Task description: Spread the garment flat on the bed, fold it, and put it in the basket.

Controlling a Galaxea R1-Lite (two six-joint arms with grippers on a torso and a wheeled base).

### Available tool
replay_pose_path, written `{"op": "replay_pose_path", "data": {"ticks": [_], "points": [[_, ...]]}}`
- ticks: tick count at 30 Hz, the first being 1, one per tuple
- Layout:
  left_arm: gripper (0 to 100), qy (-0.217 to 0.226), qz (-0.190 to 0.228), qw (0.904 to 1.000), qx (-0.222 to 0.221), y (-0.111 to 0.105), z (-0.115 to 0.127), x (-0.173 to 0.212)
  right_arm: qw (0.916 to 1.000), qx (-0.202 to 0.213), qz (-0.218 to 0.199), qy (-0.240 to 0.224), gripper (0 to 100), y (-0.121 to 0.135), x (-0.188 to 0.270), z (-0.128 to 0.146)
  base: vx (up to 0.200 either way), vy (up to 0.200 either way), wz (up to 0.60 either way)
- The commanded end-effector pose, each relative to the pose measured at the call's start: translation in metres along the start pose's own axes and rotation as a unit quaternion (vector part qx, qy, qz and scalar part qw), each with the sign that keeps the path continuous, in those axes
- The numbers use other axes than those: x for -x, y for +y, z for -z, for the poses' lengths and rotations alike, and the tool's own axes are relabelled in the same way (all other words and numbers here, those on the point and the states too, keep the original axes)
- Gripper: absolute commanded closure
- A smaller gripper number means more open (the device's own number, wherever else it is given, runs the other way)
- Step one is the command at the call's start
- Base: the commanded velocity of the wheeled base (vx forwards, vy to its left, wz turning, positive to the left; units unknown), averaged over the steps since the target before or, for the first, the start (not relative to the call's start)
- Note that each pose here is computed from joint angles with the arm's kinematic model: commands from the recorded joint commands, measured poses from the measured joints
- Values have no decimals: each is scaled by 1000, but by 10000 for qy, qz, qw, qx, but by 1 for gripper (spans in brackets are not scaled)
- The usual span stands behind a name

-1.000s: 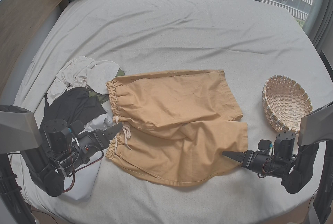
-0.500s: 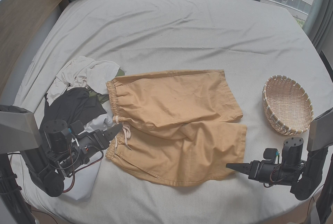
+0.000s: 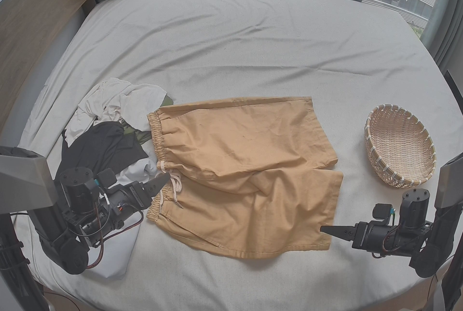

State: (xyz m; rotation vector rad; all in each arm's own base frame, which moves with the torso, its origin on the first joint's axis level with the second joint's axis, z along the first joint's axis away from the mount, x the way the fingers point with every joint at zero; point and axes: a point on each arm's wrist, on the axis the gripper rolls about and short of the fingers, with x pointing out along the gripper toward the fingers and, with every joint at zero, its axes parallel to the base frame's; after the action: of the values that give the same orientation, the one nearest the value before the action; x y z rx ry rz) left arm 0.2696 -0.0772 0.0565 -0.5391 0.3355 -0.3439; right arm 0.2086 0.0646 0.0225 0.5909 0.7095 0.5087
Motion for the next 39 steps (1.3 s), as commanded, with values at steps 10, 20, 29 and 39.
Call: {"op": "replay_pose_path", "data": {"ticks": [10,20,29,39], "points": [[0,562,-405,9975,159,15,22,17,9992,14,371,109,0,-11,0,7,0,0,0],[0,1083,-751,9907,329,32,43,21,9995,50,326,6,0,-8,2,4,0,0,0],[0,1097,-574,9905,593,34,44,8,9995,101,274,-135,0,-3,6,0,0,0,0],[0,1071,-610,9906,598,41,48,-7,9994,126,248,-181,0,-1,7,-1,0,0,0]]}}
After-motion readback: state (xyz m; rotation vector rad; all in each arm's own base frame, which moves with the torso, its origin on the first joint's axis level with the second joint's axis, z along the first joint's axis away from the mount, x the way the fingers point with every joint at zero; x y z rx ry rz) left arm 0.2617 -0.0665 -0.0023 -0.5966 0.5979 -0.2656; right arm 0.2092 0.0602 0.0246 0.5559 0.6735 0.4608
